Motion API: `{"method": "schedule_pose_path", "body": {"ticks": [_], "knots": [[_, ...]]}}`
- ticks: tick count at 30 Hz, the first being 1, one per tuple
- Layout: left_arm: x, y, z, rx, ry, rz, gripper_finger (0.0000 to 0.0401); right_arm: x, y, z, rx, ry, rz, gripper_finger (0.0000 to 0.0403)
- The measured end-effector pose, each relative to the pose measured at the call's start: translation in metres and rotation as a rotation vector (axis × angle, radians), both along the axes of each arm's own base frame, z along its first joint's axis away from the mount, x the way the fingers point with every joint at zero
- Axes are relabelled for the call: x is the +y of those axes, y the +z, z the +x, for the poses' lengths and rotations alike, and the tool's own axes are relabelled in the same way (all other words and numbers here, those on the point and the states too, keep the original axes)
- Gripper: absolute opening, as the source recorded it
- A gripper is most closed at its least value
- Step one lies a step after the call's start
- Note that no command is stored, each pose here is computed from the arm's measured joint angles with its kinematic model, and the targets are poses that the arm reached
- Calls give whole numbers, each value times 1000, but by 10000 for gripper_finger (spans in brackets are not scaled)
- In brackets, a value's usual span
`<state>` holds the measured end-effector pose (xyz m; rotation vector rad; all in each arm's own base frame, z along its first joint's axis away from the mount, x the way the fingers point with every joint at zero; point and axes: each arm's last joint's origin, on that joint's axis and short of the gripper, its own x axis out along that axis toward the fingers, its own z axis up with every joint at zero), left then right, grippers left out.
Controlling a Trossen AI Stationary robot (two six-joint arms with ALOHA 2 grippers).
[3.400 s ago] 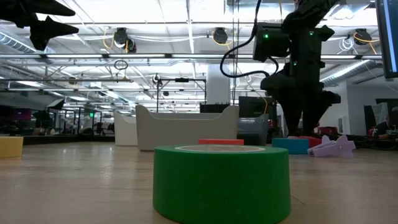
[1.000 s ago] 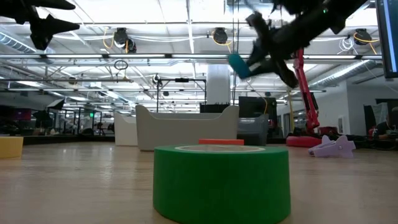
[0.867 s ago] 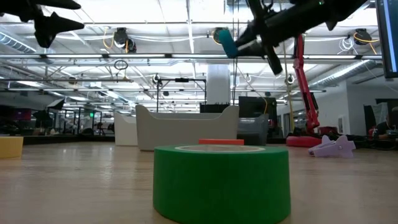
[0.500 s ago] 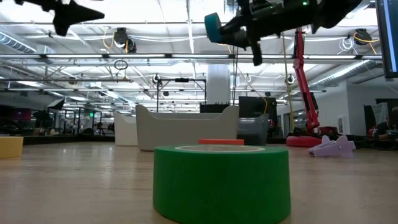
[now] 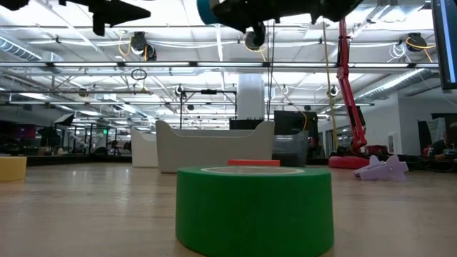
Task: Pick and place Stapler, Stapler remover, tape
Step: Put the light blue tape into the white bin
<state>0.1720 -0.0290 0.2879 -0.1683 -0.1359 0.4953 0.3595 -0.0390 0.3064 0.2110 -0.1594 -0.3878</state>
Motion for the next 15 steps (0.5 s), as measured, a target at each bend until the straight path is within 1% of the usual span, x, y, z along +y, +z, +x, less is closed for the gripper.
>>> {"method": "schedule_pose_path", "body": {"ticks": [2, 4, 9, 12, 15], "knots": [[2, 1, 4, -31, 14, -8, 214, -1, 3, 6, 25, -5, -38, 35], [3, 2, 8, -60, 1, -11, 214, -1, 6, 12, 35, -7, -62, 35], [5, 6, 14, -124, -148, 1, 214, -3, 10, 21, 29, 17, -79, 37], [8, 7, 16, -135, -198, -2, 214, -3, 10, 23, 24, 39, -83, 37], [12, 13, 19, -141, -218, 11, 214, -2, 10, 24, 16, 76, -80, 36]]}}
